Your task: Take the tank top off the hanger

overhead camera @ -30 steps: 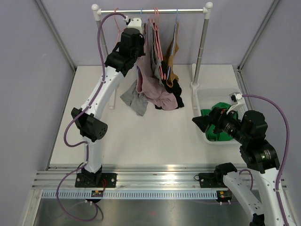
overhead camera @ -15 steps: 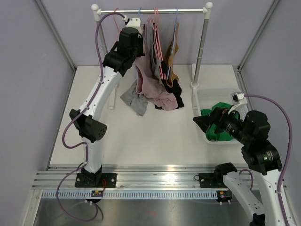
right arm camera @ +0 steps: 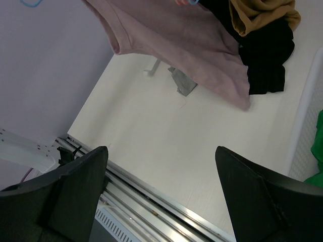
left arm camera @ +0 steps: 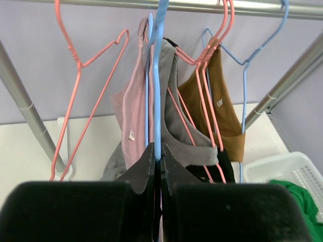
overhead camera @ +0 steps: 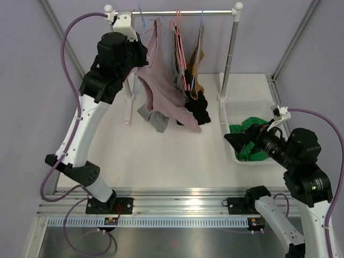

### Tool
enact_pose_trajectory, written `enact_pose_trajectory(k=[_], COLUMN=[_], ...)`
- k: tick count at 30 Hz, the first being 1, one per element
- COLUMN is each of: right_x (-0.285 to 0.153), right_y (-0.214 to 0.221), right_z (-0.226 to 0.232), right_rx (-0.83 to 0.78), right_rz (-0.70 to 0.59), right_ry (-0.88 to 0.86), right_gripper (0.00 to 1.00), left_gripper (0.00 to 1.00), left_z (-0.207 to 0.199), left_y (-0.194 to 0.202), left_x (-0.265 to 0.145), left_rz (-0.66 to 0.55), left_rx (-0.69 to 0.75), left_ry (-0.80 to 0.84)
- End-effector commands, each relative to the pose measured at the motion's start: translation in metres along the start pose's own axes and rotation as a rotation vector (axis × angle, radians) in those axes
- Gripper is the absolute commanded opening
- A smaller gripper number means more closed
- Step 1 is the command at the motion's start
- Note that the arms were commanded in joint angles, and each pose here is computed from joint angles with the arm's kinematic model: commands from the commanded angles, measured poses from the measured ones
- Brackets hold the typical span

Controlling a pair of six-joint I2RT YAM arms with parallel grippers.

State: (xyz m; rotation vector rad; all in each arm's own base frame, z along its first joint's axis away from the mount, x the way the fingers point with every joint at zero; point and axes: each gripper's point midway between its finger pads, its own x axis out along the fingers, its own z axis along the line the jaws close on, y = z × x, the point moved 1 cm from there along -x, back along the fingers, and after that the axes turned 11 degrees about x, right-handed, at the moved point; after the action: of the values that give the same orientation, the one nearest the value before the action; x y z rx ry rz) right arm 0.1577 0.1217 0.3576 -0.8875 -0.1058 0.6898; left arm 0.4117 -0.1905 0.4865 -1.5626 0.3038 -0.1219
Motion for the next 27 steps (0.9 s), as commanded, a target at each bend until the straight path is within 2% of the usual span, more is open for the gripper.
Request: enact_pose_trajectory(k=[1, 6, 7, 8, 10, 11, 13, 14, 21, 23, 24, 27], right_x=[-0.008, -0.008, -0.007, -0.007, -0.003, -0.004, 0.006, 0.011, 0.033, 0.041, 0.046, 0.063], right_y=[-0.016, -0.021, -0.021, -0.020, -0.014, -0.010, -0.009, -0.007, 0.002, 0.007, 0.010, 0.027], right_z=[0.015, 0.037, 0.041, 0.056, 0.064, 0.073, 0.075, 0.073, 0.060, 0.052, 0.049, 0.041], right_rx=[-0.051, -0.038, -0.033, -0.036, -0.015, 0.025, 0.070, 0.076, 0.165, 0.179, 0.182, 0.164], right_rz=[-0.030, -0.009, 0.001, 0.023, 0.060, 0.092, 0.106, 0.112, 0.116, 0.115, 0.123, 0.149], right_ry=[-0.025, -0.117, -0.144, -0.229, -0.309, -0.363, -0.409, -0.426, -0.453, -0.435, -0.424, -0.375], right_gripper=[0.95, 0.96, 0.97, 0.99, 0.99, 0.99, 1.00, 1.00, 0.99, 1.00, 0.99, 0.97], left_gripper=[0.00, 0.00, 0.00, 0.00, 0.00, 0.00, 0.00, 0.00, 0.00, 0.00, 0.00, 0.00], left_z=[-0.009, -0.019, -0.023, -0.022, -0.036, -0.035, -0.049, -0.053, -0.051, -0.059, -0.061, -0.070], left_y=[-0.014, 0.002, 0.020, 0.011, 0.017, 0.033, 0.053, 0.082, 0.168, 0.185, 0.183, 0.197], left_x=[-0.033, -0.084, -0.089, -0.117, -0.146, -0.171, -0.194, -0.215, -0.260, -0.266, -0.273, -0.278], left_rz=[-0.051, -0.007, 0.025, -0.021, -0.046, -0.052, -0.048, -0.026, 0.036, 0.081, 0.052, 0.079], left_rx=[-0.047, -0.057, -0.059, -0.083, -0.110, -0.128, -0.177, -0.212, -0.358, -0.417, -0.433, -0.519], left_ry=[0.073, 0.156, 0.180, 0.211, 0.330, 0.364, 0.476, 0.534, 0.605, 0.655, 0.683, 0.749])
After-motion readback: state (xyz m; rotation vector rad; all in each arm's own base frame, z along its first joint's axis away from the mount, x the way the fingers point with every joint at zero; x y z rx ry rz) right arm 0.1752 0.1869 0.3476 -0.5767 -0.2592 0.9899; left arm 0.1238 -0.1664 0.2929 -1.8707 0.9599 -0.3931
